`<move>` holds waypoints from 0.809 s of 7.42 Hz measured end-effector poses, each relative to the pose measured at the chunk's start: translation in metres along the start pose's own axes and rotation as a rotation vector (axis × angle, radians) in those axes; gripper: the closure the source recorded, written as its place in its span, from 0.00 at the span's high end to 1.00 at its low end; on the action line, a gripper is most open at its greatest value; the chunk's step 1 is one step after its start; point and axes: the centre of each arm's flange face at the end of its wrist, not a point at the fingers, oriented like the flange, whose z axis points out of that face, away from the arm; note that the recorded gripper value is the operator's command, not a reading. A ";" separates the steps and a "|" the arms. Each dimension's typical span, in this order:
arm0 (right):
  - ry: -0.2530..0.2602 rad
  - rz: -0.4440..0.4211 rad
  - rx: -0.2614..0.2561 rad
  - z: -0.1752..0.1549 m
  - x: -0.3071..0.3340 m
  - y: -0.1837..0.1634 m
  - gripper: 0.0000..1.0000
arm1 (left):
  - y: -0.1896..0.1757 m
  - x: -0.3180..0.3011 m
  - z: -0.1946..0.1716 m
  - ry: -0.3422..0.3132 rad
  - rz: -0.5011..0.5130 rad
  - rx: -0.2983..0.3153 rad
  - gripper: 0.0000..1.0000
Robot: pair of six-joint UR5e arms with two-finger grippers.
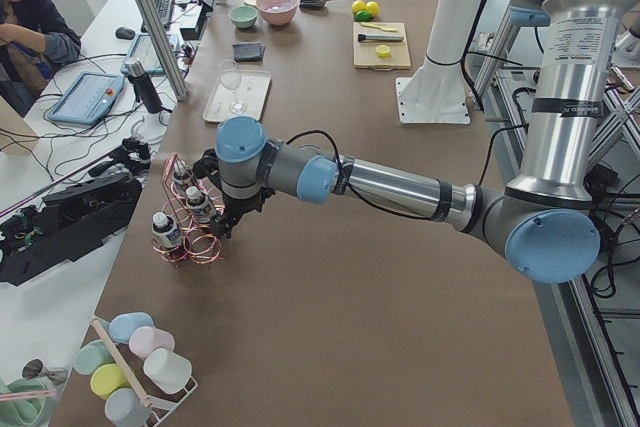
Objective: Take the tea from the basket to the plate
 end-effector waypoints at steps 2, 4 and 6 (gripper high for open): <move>-0.001 0.001 -0.001 0.000 0.000 0.001 1.00 | -0.066 -0.010 -0.018 -0.017 0.285 0.013 0.92; 0.000 0.001 -0.001 0.000 0.000 0.001 1.00 | -0.147 -0.025 -0.041 -0.012 0.505 -0.015 0.93; 0.000 0.001 -0.001 0.000 0.000 0.001 1.00 | -0.216 -0.041 -0.054 -0.014 0.682 -0.040 0.94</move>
